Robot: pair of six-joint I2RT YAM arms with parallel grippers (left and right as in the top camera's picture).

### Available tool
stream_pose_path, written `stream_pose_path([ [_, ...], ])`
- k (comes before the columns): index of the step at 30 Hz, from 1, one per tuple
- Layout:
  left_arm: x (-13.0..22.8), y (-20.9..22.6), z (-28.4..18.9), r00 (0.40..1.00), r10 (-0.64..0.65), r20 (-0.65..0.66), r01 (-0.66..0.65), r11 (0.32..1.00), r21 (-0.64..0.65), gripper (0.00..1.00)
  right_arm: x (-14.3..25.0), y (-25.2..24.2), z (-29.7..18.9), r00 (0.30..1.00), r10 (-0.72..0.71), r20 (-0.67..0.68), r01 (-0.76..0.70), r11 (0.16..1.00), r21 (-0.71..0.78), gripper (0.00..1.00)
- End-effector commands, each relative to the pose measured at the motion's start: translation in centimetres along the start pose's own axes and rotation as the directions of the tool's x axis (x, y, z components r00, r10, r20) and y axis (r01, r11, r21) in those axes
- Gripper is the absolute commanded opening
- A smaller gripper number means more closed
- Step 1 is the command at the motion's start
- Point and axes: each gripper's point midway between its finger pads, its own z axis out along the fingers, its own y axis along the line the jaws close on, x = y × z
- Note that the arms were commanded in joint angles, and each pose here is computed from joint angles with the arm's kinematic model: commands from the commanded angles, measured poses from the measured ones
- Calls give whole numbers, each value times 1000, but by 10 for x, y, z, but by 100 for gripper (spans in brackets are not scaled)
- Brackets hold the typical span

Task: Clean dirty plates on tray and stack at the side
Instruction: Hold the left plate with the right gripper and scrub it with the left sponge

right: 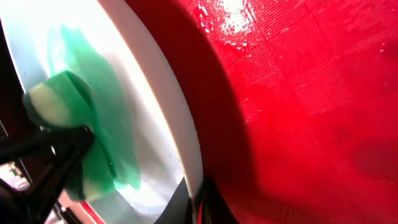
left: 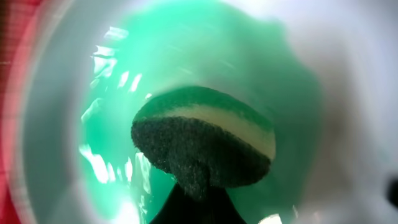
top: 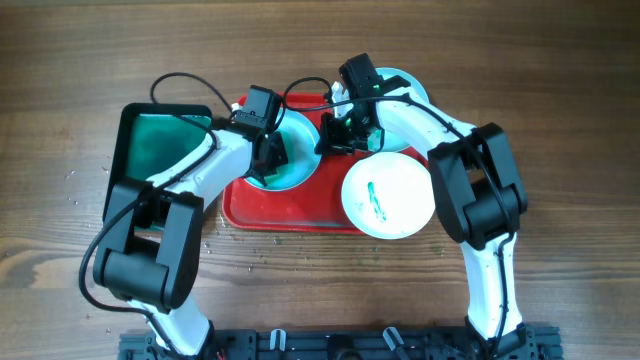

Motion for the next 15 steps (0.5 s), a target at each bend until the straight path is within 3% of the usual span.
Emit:
stream_pose_path([
  [1,17,32,26,997,-74,-4,73,985,-159,4,4,-6,9,999,-1,-38,0,1000,-29,4],
  [2,28,-3,28,995,71,-76,-70,997,13,4,4,-6,9,999,-1,-38,-1,1000,-30,4],
  [3,45,-55,20,956,277,-97,-239,927,290,4,4,-6,9,999,0,-38,-2,1000,-30,4],
  [4,47,-76,14,944,323,-69,-275,884,378,4,5,-6,9,999,0,-39,-1,1000,-30,4],
  [5,44,-82,13,943,330,-40,-291,877,382,4,5,-6,9,999,1,-39,-2,1000,-30,4],
  [11,-3,-40,25,962,260,90,-270,953,137,4,7,-6,9,999,8,-47,-9,1000,-26,4],
  [13,-46,-2,24,966,123,226,-118,992,-37,4,8,-6,9,999,10,-53,-11,1000,-25,4],
  [15,-61,37,21,960,-11,278,53,988,-144,4,9,-7,9,998,10,-55,-11,1000,-24,4],
])
